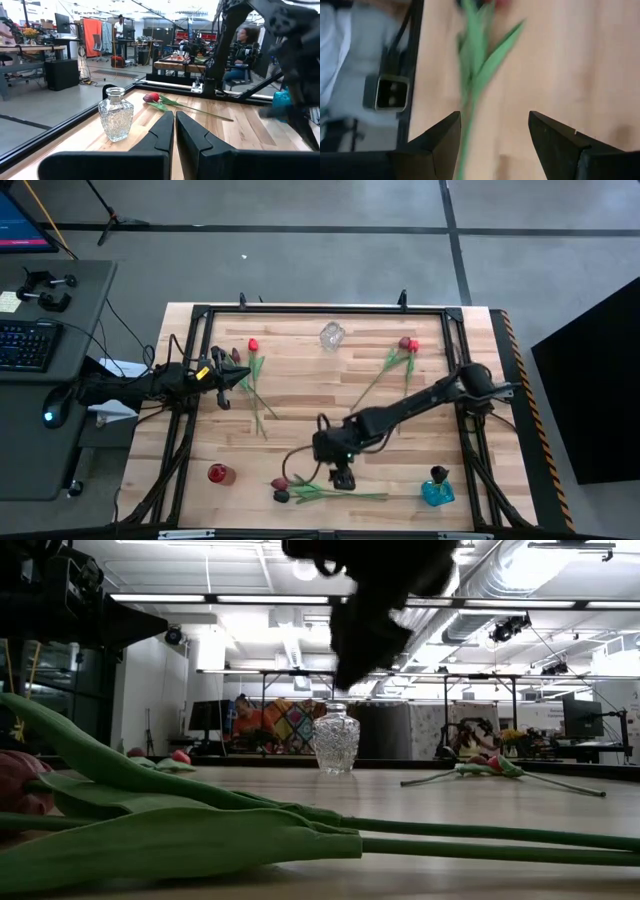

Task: Sort flowers into vase by color
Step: Put the bottom black flower into the blue vase

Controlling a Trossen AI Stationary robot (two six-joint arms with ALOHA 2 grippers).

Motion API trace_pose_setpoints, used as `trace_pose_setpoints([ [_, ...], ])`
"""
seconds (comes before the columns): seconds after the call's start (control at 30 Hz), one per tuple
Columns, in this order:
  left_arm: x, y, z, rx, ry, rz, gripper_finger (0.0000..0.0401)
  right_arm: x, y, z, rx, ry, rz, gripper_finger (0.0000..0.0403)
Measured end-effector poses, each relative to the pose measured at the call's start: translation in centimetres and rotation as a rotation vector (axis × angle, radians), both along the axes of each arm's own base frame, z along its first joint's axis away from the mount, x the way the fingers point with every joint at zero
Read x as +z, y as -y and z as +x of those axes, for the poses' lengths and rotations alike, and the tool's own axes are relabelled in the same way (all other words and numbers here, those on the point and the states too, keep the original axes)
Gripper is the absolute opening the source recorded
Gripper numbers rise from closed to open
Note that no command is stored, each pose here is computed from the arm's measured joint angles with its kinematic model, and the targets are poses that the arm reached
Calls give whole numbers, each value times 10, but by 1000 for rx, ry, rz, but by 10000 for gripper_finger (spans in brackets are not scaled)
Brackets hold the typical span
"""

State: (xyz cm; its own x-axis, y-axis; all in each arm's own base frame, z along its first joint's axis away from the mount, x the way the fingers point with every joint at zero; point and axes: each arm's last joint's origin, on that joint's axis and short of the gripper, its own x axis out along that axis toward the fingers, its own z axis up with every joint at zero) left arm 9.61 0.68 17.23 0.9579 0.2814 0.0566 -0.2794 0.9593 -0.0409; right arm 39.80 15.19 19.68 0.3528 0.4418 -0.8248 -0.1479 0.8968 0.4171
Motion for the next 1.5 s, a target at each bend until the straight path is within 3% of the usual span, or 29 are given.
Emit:
trace_pose_setpoints([
  [0.23, 0, 0, 0, 0, 0, 0, 8, -25, -14, -1, 83, -87, 63, 222],
  [0.53, 0, 0, 0, 0, 0, 0, 8, -16, -40, -2, 217, -19, 233, 222],
  [0.9, 0, 0, 0, 1, 0, 0, 8, -31, -45, -1, 199, -4, 140, 222],
  [1.13, 0, 0, 0, 0, -1, 0, 8, -59, -48, 1, 221, -78, 167, 203],
  [1.5, 0, 0, 0, 1, -1, 0, 8, -60, -46, 5, 219, -54, 169, 179],
])
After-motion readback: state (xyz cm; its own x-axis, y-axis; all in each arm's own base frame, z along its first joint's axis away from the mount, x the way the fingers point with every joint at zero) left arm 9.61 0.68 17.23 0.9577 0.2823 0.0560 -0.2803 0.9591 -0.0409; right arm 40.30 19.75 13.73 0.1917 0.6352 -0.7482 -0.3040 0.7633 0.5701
